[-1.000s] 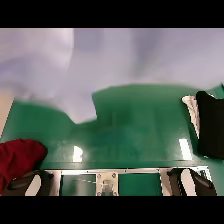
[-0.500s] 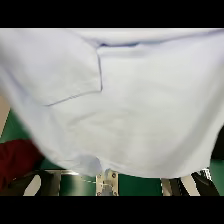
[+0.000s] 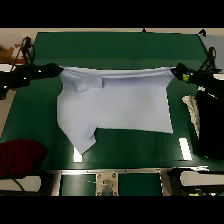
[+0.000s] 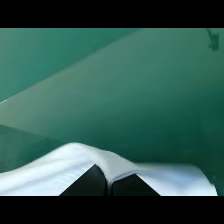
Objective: Fold the shirts.
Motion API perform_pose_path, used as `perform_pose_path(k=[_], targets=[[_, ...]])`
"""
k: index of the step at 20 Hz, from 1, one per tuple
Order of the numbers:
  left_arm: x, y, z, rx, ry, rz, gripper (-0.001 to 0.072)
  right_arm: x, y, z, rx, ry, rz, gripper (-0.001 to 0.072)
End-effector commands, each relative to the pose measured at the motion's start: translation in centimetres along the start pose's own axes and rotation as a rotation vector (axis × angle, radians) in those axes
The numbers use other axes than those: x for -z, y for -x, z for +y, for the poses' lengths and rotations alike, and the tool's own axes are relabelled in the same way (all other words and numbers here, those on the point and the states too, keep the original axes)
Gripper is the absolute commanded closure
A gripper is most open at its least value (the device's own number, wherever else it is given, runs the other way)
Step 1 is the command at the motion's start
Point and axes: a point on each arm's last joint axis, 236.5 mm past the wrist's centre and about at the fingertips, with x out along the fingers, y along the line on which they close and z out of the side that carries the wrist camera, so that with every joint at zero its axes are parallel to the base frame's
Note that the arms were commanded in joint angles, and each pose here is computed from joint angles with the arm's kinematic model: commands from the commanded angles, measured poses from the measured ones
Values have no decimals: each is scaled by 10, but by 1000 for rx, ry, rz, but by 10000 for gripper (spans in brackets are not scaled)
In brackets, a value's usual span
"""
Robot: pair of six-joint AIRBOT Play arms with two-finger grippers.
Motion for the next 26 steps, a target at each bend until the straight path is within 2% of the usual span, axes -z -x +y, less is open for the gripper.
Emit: perform_pose_path(k=[1, 4, 7, 13, 21, 26], targets=[[-10, -42, 39, -33, 54, -27, 684, 3, -55, -22, -64, -151, 85, 697], [-46, -36, 39, -53, 17, -104, 683, -15, -62, -9, -142, -191, 124, 697], [-37, -36, 29, -21, -19, -46, 684, -6, -52, 1, -191, -194, 206, 698], [46, -24, 65, -152, -126, 312, 683, 63, -23, -52, -15, -134, 508, 698], [110, -31, 69, -79, -68, 529, 684, 113, -15, -82, 63, -149, 629, 697], [112, -28, 65, -62, -69, 550, 684, 114, -15, -82, 62, -150, 631, 697]])
